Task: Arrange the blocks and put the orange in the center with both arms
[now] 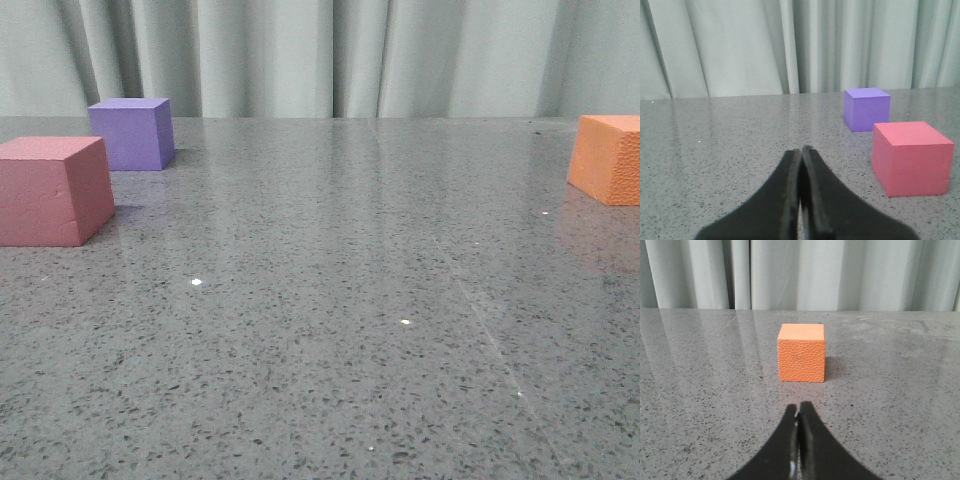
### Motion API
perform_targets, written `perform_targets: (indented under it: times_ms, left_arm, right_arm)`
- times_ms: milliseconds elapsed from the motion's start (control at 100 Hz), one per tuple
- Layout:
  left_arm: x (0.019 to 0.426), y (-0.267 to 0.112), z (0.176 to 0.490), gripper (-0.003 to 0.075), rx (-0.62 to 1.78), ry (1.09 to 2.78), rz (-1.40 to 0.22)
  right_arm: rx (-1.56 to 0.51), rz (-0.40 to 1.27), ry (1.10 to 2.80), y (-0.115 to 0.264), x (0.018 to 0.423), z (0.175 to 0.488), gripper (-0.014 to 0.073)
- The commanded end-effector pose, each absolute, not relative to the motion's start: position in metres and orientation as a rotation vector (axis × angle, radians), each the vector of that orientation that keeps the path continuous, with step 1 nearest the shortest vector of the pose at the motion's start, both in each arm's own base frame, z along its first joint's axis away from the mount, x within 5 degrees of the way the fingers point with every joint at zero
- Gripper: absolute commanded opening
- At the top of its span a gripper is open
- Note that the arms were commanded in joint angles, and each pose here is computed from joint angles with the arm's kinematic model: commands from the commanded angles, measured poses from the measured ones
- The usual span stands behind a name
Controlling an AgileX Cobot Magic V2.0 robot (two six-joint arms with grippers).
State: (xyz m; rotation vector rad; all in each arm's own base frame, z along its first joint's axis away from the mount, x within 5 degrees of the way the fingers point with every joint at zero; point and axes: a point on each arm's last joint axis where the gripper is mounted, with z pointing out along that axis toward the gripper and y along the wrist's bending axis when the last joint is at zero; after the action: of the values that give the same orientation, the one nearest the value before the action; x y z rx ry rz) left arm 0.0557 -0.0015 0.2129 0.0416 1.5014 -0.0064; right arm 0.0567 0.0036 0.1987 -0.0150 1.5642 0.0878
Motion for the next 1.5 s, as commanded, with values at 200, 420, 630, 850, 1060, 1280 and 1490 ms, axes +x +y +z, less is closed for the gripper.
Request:
perform_targets:
  times_ms: [200, 420, 630, 850, 1060, 1280, 1490]
  left_arm:
    - [0.055, -0.003, 0.203, -0.0019, 0.047, 1.444, -0.024]
    - [0.055, -0.003, 0.203, -0.0019, 0.047, 1.444, -0.024]
    - [0.055, -0.003, 0.203, -0.0019, 0.047, 1.444, -0.024]
    - [0.055, -0.003, 0.203, -0.0019, 0.047, 1.444, -0.024]
    - [0.055, -0.003, 0.203, -0.0019, 0.047, 1.444, -0.024]
    - [0.055, -0.003, 0.203, -0.0019, 0.047, 1.444, -0.024]
    - [0.055, -0.003, 0.203, -0.0019, 0.047, 1.444, -0.024]
  right_arm:
    - [-0.023, 0.076, 1.452, 0.003, 0.054, 0.212, -0.0067]
    - [-0.023, 0.076, 1.452, 0.003, 0.054, 0.212, -0.0067]
    - [-0.023, 0.077, 1.448, 0.003, 0.054, 0.212, -0.0067]
    - [-0.026, 0.079, 1.382, 0.004, 0.053, 0.218, -0.0067]
    - [-0.004, 0.102, 1.317, 0.003, 0.047, 0.247, -0.0067]
    - [0.000, 0.093, 1.506, 0.003, 0.047, 0.300, -0.0067]
    - [0.003, 0.083, 1.733, 0.004, 0.074, 0.340, -0.0067]
